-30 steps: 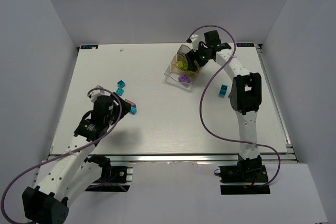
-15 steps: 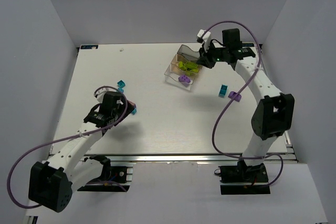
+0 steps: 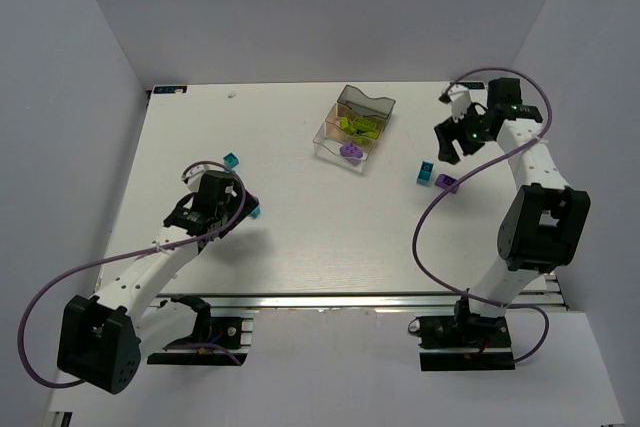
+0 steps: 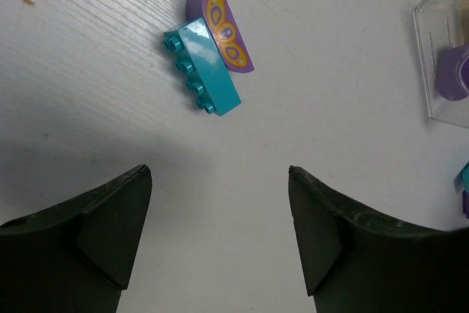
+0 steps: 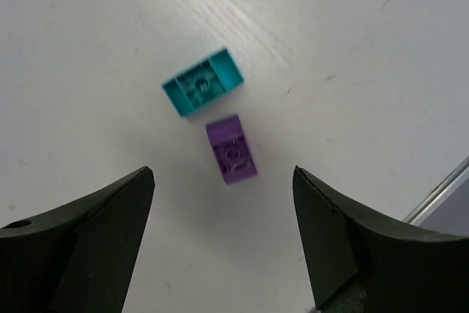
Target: Sort the legos into containers by color
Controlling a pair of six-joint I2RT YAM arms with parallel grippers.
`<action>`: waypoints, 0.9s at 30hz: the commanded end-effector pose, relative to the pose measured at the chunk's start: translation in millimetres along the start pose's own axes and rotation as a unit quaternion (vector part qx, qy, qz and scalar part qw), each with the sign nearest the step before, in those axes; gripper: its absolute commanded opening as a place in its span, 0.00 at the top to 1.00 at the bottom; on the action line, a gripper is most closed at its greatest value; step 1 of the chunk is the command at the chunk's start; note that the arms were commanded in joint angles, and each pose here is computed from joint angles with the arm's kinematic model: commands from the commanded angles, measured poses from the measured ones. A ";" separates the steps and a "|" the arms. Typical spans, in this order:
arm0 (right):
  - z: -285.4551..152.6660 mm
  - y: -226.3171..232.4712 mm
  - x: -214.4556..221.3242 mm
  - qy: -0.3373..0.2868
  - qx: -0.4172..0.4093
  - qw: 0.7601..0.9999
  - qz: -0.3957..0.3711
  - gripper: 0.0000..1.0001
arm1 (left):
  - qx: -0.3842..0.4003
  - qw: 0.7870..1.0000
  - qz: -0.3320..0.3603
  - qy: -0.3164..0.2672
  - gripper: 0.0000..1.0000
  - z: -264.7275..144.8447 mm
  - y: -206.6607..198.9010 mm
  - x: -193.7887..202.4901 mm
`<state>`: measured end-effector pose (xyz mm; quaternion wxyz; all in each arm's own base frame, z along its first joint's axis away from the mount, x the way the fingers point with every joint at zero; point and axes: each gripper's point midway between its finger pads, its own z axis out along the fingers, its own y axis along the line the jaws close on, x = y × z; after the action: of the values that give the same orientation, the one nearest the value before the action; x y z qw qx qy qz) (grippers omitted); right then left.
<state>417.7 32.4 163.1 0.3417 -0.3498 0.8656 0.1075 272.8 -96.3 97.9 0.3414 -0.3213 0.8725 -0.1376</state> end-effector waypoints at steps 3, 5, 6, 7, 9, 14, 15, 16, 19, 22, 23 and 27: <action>-6.1 7.3 62.8 0.105 -0.032 0.990 -0.092 0.20 | 0.022 1.000 -0.004 -0.009 0.14 -2.4 -7.4 -5.3; 1.0 4.4 74.5 0.125 -0.039 0.986 -0.101 0.20 | 0.020 1.000 -0.002 -0.005 0.14 -1.0 -6.6 -3.7; 3.2 1.4 80.8 0.138 -0.039 0.984 -0.104 0.21 | 0.019 1.000 -0.002 -0.006 0.14 -0.8 -6.5 -4.4; 6.1 -0.9 85.6 0.147 -0.042 0.982 -0.113 0.22 | 0.018 1.000 -0.001 -0.004 0.13 -0.8 -6.0 -3.8; 15.3 -6.3 95.2 0.167 -0.047 0.978 -0.113 0.22 | 0.015 1.000 0.001 -0.003 0.13 -1.2 -4.4 -3.2; 33.5 -18.0 102.4 0.179 -0.048 0.976 -0.114 0.23 | 0.016 1.000 -0.004 -0.006 0.13 -4.4 0.8 -1.8; 36.5 -19.0 102.6 0.179 -0.050 0.976 -0.114 0.23 | 0.016 1.000 -0.006 -0.006 0.13 -4.9 1.8 -1.2; 38.0 -22.2 99.0 0.176 -0.048 0.977 -0.113 0.23 | 0.016 1.000 -0.006 -0.007 0.13 -5.1 2.5 -0.8; 49.5 -23.8 102.6 0.180 -0.058 0.977 -0.103 0.24 | 0.014 1.000 -0.008 -0.006 0.13 -5.9 4.8 0.2; 59.2 -29.3 105.4 0.179 -0.056 0.977 -0.102 0.25 | 0.015 1.000 -0.009 -0.007 0.13 -6.9 3.6 -0.8; 62.4 -29.1 109.2 0.183 -0.058 0.976 -0.101 0.25 | 0.014 1.000 -0.008 -0.007 0.13 -6.5 4.3 -0.7; 69.9 -27.7 115.1 0.186 -0.069 0.975 -0.102 0.30 | 0.013 1.000 -0.008 -0.009 0.13 -7.6 3.4 -2.6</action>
<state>400.2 -18.6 33.1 0.1464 -0.4542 0.8759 0.0713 267.5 -95.0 97.1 0.3459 -0.3190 0.8699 -0.1477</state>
